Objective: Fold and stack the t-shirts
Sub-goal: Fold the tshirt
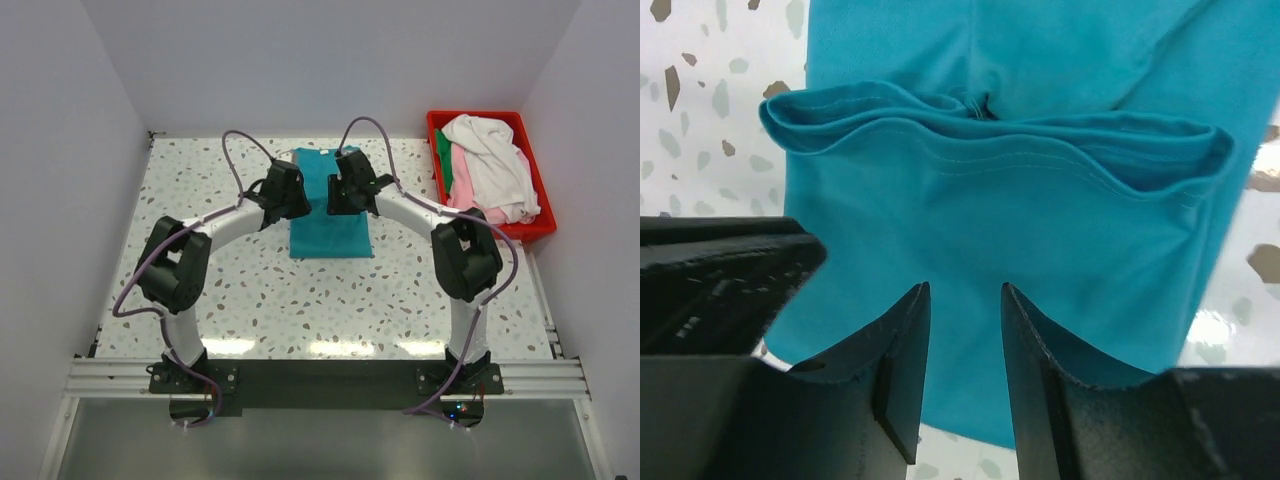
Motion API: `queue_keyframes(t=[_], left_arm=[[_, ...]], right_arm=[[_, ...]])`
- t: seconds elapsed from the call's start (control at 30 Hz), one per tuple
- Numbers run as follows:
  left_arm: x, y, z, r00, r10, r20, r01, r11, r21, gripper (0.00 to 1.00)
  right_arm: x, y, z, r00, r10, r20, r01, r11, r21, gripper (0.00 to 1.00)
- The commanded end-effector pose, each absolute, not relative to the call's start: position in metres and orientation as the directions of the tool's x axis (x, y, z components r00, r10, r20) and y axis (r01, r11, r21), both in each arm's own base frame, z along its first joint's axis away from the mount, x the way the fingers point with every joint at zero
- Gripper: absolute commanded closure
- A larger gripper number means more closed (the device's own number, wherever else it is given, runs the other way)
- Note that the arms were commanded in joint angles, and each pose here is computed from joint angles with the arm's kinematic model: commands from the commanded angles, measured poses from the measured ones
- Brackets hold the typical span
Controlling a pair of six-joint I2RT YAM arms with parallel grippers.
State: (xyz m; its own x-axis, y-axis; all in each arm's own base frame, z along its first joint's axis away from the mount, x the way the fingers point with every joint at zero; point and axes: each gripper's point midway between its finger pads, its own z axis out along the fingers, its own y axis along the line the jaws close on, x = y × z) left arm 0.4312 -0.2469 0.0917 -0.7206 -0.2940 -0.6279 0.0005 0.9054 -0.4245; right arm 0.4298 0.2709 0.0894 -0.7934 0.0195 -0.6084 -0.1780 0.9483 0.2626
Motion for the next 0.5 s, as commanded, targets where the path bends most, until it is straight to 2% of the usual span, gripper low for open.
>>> queue_keyframes(t=[0.0,0.27,0.47], left_arm=[[0.446,-0.253,0.085,-0.714,-0.277,-0.643,0.026,0.907,-0.419,0.8],[0.497,-0.26,0.079,-0.689,-0.256,-0.678,0.058,0.913,-0.404,0.79],[0.518,-0.251,0.045,-0.718,-0.234,-0.655,0.031,0.93,-0.366,0.77]], right_arm=[[0.457,0.285,0.1,-0.753,0.024,-0.657,-0.22,0.933,0.285,0.62],[0.499,0.273,0.074,-0.776,0.042,-0.629,-0.164,0.95,0.266,0.62],[0.517,0.252,0.048,-0.805,0.062,-0.59,-0.108,0.963,0.248,0.64]])
